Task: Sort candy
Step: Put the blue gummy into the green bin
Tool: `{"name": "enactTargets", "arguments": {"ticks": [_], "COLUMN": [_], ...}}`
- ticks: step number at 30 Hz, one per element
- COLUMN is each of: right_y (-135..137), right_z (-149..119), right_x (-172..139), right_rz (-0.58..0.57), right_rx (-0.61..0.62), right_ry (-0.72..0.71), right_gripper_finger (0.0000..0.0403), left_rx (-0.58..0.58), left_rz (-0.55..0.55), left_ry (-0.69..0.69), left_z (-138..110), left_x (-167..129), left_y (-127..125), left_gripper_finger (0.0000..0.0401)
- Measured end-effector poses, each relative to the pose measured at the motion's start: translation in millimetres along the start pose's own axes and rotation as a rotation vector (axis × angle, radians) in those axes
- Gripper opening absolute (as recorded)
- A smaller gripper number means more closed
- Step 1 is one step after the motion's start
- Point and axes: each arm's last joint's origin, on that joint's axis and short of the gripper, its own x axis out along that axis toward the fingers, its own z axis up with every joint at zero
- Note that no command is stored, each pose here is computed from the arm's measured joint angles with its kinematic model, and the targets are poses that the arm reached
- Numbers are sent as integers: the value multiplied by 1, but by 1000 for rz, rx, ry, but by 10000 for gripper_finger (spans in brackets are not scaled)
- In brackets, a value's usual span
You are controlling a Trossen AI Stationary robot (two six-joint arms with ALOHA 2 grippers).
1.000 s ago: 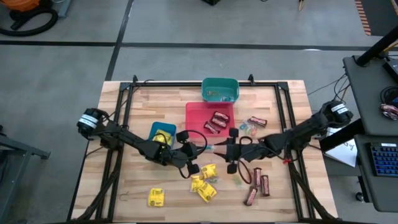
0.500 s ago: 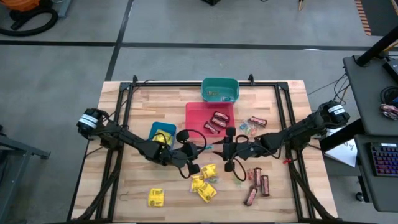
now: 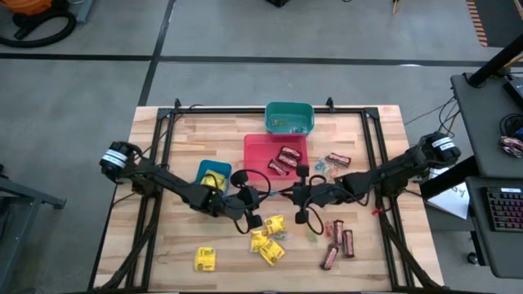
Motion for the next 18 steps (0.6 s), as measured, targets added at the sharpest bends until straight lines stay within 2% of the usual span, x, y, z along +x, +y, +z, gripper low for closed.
{"name": "enactTargets", "arguments": {"ticks": [6, 10, 14, 18], "right_y": [-21, -48, -83, -124], "right_z": [7, 12, 8, -4], "right_x": [-6, -10, -9, -5], "right_rz": [-45, -120, -203, -319], "right_rx": [57, 134, 251, 433], "right_ry": [-32, -58, -62, -55], "right_gripper_finger": [8, 8, 8, 8], "left_rx": [17, 44, 50, 32], "left_rz": [7, 42, 51, 45], "left_ry": [19, 45, 59, 48], "left_z": [12, 20, 27, 35], "left_x": [-16, -32, -48, -62], "left_y": [11, 23, 34, 42], "left_gripper_finger": [71, 103, 119, 121]}}
